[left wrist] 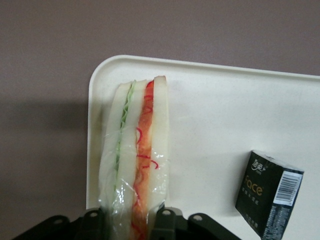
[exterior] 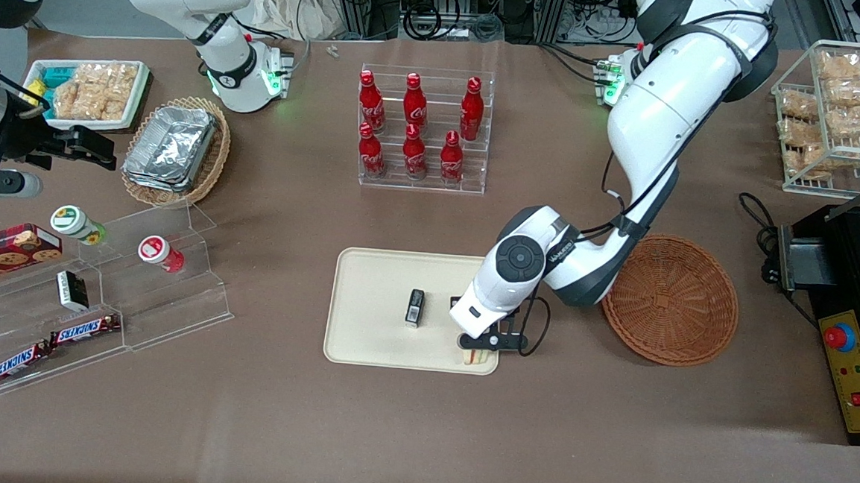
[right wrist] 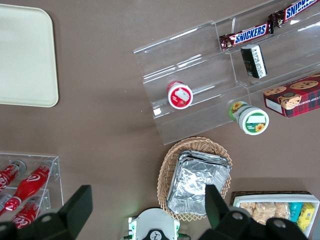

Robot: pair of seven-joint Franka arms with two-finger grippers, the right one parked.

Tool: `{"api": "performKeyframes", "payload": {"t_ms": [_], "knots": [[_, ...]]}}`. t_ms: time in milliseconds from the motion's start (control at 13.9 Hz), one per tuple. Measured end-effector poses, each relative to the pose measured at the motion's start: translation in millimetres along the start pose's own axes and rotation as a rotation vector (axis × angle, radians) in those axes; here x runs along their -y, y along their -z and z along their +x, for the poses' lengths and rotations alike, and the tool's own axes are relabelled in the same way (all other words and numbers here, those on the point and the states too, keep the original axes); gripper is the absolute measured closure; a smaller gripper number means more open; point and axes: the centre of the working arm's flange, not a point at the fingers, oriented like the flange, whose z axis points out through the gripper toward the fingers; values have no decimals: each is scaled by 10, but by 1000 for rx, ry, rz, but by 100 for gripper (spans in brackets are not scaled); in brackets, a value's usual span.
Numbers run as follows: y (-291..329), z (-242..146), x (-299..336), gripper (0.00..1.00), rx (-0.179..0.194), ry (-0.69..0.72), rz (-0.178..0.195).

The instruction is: Place sandwich from basket to tray

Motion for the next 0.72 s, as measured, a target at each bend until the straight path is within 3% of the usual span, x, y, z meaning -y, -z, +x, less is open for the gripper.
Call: {"api": "performKeyframes", "payload": {"t_ms": [216, 432, 504, 720], "knots": [[110, 84, -12, 28, -24, 7, -15], [573, 309, 39, 0, -88, 33, -33], [777, 378, 135, 0, -90, 47, -12], [1443, 457, 509, 0, -52, 97, 97]]}}
